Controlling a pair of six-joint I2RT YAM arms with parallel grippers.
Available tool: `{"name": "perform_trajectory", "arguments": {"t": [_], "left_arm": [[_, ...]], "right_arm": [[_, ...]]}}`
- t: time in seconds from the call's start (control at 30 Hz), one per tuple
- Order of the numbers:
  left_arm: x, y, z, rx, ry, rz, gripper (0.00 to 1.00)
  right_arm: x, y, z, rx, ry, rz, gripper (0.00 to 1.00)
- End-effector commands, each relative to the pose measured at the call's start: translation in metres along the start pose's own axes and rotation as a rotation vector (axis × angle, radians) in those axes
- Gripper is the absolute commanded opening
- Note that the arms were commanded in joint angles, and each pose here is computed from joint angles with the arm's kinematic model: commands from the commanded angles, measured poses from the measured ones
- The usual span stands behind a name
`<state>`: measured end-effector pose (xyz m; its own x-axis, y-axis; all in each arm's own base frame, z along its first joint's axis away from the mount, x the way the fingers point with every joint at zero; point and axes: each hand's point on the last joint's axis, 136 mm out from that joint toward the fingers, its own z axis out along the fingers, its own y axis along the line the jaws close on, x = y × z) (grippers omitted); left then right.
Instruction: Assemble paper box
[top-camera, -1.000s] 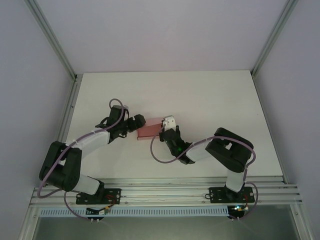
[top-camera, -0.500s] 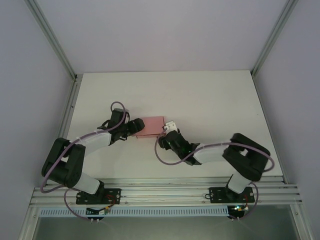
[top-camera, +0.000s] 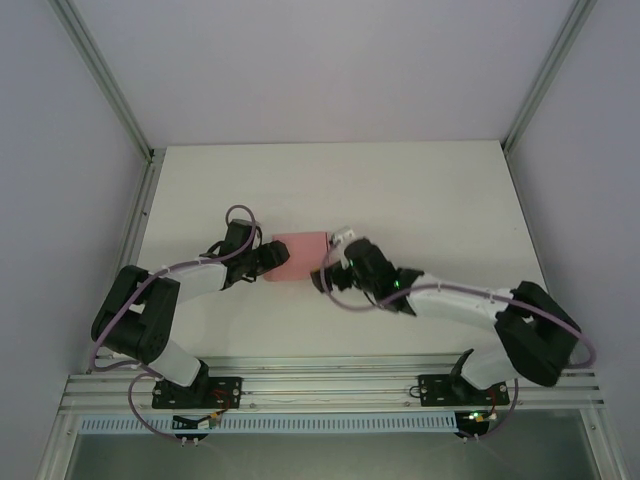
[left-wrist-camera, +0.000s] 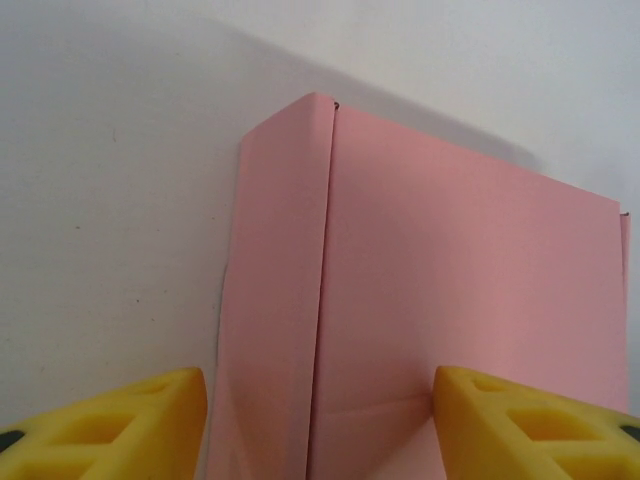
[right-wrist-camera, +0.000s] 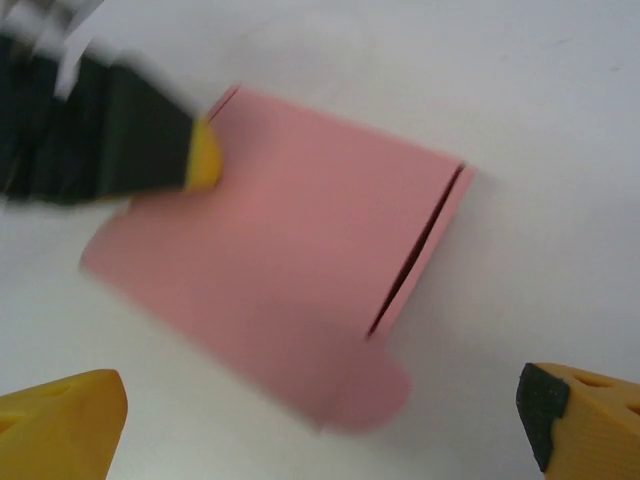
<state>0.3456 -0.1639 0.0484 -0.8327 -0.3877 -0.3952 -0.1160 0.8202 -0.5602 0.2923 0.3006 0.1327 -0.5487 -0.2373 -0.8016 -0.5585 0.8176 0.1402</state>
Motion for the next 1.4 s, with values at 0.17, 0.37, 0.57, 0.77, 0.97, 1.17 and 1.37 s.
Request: {"name": "perform_trajectory", "arguments": {"t": [0.17,0.37,0.57,0.77,0.97,1.17,1.37], "left_arm": [[0.02,0.02,0.006,-0.042,0.051,0.015,0.56],[0.024,0.023,0.008,-0.05,0.066,0.022,0.53],[0.016,0.009,0.001,-0.005,0.052,0.036,0.56],[-0.009,-0.006,-0.016,-0.025,-0.008,0.066,0.62],[-0.026,-0.015,-0.016,0.028,-0.023,0.053,0.63],[-0.02,-0.002,0.0,0.022,0.026,0.036,0.63],[-0.008,0.005,0.009,0.049,0.076,0.001,0.48]], "right_arm": [[0.001,-0.037,0.057,0.017,0.287,0.312,1.0],[0.046,-0.044,0.084,0.065,0.452,0.337,0.98],[0.071,-0.057,0.087,0.141,0.536,0.364,0.94],[0.065,-0.06,0.08,0.124,0.499,0.387,0.95],[0.047,-0.056,0.081,0.056,0.442,0.406,0.95],[0.026,-0.055,0.08,-0.029,0.374,0.489,0.96],[0.016,-0.059,0.077,-0.108,0.327,0.585,0.96]]}}
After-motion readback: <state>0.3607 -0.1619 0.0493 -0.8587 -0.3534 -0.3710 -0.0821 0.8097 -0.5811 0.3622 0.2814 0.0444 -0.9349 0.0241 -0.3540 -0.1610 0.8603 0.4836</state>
